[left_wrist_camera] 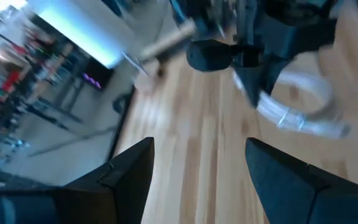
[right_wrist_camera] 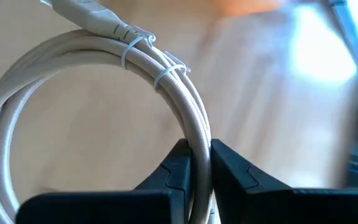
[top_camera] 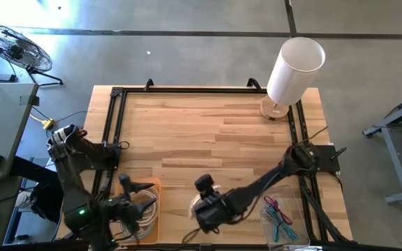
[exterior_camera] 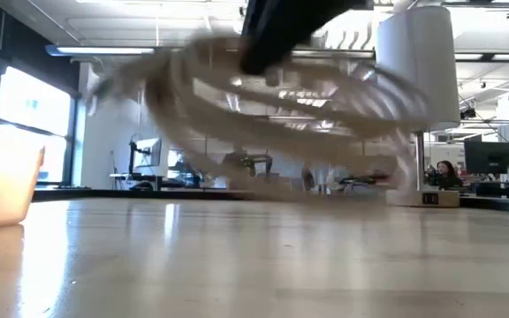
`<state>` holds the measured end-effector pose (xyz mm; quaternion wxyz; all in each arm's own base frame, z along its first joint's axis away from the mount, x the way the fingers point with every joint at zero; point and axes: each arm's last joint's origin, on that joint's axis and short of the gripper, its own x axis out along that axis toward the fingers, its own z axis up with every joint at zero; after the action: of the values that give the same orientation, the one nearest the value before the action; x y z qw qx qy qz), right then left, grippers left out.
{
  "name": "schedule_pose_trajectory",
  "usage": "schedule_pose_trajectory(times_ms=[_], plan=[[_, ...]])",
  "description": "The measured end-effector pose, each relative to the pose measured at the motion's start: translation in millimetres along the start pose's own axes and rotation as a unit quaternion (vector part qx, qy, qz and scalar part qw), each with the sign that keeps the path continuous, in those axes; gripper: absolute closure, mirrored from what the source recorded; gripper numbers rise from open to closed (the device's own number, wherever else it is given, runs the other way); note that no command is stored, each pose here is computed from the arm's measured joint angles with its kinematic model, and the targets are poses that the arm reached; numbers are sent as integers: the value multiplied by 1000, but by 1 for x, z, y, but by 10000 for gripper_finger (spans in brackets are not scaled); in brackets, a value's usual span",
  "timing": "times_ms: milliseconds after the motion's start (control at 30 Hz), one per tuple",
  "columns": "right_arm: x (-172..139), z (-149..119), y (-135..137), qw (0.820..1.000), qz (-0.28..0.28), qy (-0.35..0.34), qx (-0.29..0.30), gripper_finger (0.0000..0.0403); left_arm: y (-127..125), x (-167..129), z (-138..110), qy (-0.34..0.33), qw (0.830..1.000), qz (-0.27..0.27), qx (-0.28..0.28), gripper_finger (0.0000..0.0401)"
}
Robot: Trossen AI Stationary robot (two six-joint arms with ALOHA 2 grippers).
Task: Pick & Place USB Port
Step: Put the light brown HDMI cable into the orange bin
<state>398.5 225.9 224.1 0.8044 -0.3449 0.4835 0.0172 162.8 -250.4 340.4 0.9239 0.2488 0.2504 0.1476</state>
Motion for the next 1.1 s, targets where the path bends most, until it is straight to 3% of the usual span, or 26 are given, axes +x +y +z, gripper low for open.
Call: schedule_pose_trajectory(times_ms=[233, 433, 567, 833, 1100], plan=[[-63, 15, 1, 985, -167, -21, -33, 370, -6, -15, -8, -73, 995, 23, -66, 155], [-110, 27, 5, 955, -288, -57, -54, 370, -15, -6, -26, -92, 990, 42, -102, 155], [-123, 29, 7, 937, -339, -61, -60, 369, -19, -1, -37, -109, 986, 53, -118, 155], [-120, 30, 3, 929, -361, -49, -67, 369, -26, 0, -48, -133, 981, 54, -132, 155], [-119, 33, 0, 927, -366, -48, -68, 369, -29, -2, -54, -132, 985, 51, -95, 155]])
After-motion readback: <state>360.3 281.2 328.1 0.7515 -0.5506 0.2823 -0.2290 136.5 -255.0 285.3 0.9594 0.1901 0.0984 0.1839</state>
